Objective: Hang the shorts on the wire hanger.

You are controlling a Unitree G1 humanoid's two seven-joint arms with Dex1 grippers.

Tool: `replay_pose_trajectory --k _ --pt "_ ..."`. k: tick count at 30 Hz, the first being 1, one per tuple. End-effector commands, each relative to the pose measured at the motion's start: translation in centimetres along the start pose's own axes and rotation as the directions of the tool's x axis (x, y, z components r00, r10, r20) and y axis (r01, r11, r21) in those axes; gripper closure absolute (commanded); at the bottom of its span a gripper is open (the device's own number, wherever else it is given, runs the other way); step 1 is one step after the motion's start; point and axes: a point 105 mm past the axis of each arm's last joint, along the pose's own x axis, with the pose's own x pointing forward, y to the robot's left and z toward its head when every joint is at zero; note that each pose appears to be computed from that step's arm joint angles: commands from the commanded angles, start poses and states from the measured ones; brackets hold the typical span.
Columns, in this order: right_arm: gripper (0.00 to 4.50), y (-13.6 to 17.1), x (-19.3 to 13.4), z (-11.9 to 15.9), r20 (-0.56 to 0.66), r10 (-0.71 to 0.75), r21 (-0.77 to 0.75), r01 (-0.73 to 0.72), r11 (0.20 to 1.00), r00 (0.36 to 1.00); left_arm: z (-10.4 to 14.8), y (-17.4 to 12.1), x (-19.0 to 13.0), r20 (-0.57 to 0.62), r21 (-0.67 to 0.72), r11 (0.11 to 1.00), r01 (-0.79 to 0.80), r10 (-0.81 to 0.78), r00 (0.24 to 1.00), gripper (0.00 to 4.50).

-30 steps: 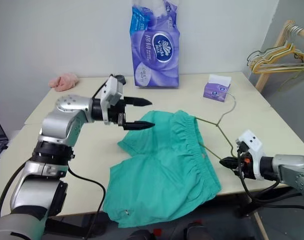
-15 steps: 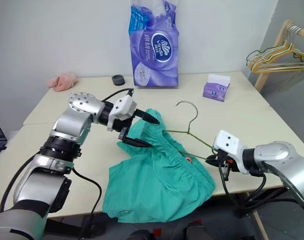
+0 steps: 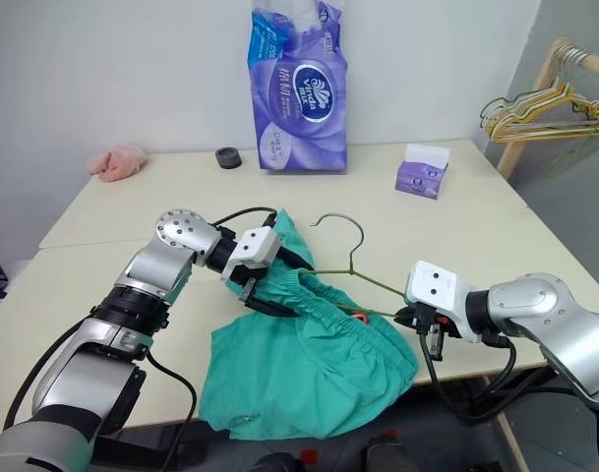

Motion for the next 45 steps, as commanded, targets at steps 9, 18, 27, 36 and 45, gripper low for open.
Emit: replay_pose_trajectory --k 9,18,27,36,45 --pt "4.5 -0.3 -0.5 2.8 0.083 -0.038 -0.124 0.048 0.991 0.996 0.0 -0.2 0.7 0.014 -0.01 1.0 -0.009 0.009 1.0 3.22" --pt "4.0 -0.6 -0.7 3.3 0.091 -0.053 -0.253 0.075 0.965 0.994 -0.3 -0.7 0.8 0.013 -0.029 1.0 -0.001 0.002 1.0 4.43" --pt "1.26 -2.1 -4.6 0.0 -0.069 -0.076 -0.157 0.064 0.986 0.995 -1.3 -0.2 0.2 -0.018 -0.047 0.996 -0.07 0.069 0.997 4.46" --pt "0.0 -0.9 -5.1 -4.7 0.059 -0.274 0.371 0.234 0.899 0.96 -2.3 1.4 -1.4 -0.033 -0.08 0.972 -0.222 0.22 0.975 4.46" --pt "0.0 4.5 0.5 -4.5 0.164 -0.27 0.662 0.097 0.743 0.949 -2.2 1.6 -2.2 -0.024 -0.098 0.962 -0.254 0.253 0.967 4.46"
